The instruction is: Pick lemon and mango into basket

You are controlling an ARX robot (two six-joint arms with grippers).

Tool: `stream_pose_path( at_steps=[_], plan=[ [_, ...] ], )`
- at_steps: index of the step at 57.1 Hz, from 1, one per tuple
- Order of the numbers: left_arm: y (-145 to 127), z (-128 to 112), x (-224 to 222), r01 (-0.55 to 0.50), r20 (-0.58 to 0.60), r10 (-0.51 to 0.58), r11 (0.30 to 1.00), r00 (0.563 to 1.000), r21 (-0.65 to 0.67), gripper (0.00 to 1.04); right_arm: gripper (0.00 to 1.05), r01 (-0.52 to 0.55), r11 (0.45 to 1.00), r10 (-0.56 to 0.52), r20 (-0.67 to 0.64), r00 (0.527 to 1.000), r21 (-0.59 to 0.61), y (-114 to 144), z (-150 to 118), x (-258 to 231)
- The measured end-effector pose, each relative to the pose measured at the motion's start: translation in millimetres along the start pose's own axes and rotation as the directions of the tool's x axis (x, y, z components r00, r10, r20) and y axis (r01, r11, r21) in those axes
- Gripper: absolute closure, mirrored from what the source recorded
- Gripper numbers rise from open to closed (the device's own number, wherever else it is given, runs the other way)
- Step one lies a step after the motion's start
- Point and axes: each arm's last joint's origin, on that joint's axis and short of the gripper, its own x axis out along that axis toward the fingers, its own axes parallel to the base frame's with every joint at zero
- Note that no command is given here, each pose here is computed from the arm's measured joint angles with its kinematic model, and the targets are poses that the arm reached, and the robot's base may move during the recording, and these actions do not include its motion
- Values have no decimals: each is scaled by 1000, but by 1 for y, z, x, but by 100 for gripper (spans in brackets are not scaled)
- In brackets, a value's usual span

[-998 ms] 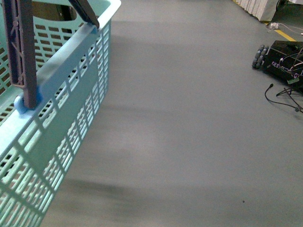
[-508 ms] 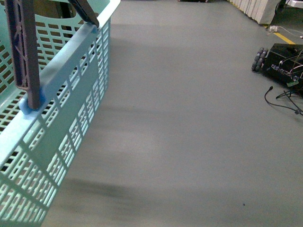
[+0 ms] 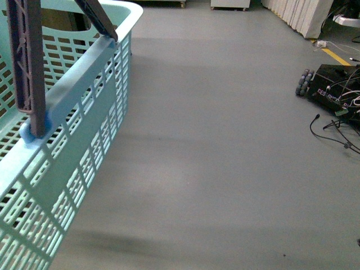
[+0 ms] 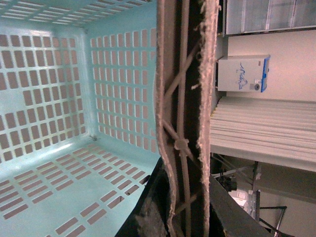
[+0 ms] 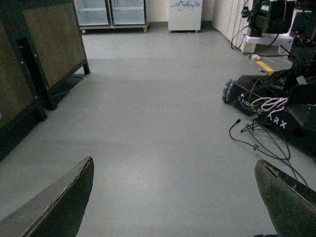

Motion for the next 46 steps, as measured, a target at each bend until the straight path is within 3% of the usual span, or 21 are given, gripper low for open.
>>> stream_pose_path(
  at_steps=[46],
  plan=[
    [-1, 0, 0, 5, 1, -5, 1000, 1000, 2, 97, 9, 0, 1000, 0, 0, 1000, 0, 0, 0, 0]
  ],
)
